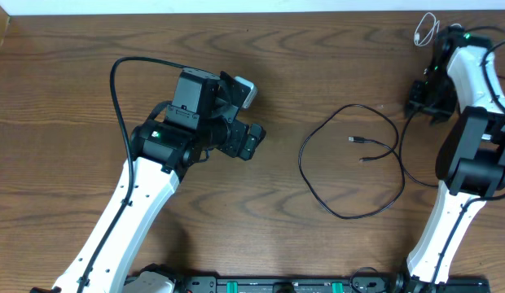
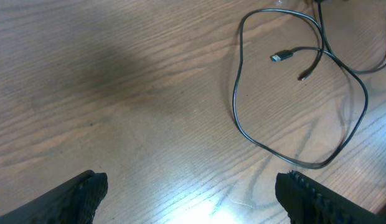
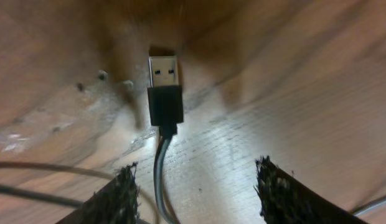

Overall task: Untangle cables
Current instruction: 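Lift the white cable with the right gripper and carry it to the upper right corner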

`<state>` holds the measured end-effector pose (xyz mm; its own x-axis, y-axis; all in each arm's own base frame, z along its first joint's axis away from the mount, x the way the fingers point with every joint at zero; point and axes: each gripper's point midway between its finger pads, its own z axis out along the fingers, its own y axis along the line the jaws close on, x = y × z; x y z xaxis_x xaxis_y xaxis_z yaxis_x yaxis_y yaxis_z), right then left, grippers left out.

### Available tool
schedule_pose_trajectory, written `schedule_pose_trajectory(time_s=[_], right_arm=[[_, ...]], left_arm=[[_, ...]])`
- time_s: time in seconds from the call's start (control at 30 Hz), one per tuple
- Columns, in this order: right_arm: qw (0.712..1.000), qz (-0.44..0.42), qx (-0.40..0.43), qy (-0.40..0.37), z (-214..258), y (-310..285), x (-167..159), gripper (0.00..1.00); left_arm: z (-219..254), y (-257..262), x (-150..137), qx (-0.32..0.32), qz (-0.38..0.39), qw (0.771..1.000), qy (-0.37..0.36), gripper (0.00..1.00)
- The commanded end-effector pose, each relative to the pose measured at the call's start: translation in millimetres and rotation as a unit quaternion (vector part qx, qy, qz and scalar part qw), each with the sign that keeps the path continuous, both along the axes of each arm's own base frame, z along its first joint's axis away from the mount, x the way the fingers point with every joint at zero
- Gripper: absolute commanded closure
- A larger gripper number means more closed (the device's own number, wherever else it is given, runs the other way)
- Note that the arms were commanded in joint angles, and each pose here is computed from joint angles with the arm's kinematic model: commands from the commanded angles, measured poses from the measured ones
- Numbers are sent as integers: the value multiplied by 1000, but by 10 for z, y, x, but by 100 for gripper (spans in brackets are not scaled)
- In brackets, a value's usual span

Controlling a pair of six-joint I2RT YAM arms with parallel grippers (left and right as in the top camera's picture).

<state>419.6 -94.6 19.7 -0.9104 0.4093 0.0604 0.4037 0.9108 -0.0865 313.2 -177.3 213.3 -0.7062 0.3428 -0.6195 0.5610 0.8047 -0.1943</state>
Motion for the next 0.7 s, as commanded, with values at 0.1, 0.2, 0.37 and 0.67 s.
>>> schedule_pose_trajectory(time_s=[0.1,0.2,0.37,0.67], right_arm=[[1000,-6,14,3,-267,116,-77,71],[1000,-4,4,-3,-274,72,-52,99],[996,-23,-79,-32,60,-407,59,99],[939,-111,-278,-170,1234,-2109,246,96]], left_arm=[[46,13,25,-1,5,1000,-6,9],[46,13,25,-1,5,1000,-6,9],[46,13,25,-1,5,1000,-6,9],[46,13,25,-1,5,1000,-6,9]])
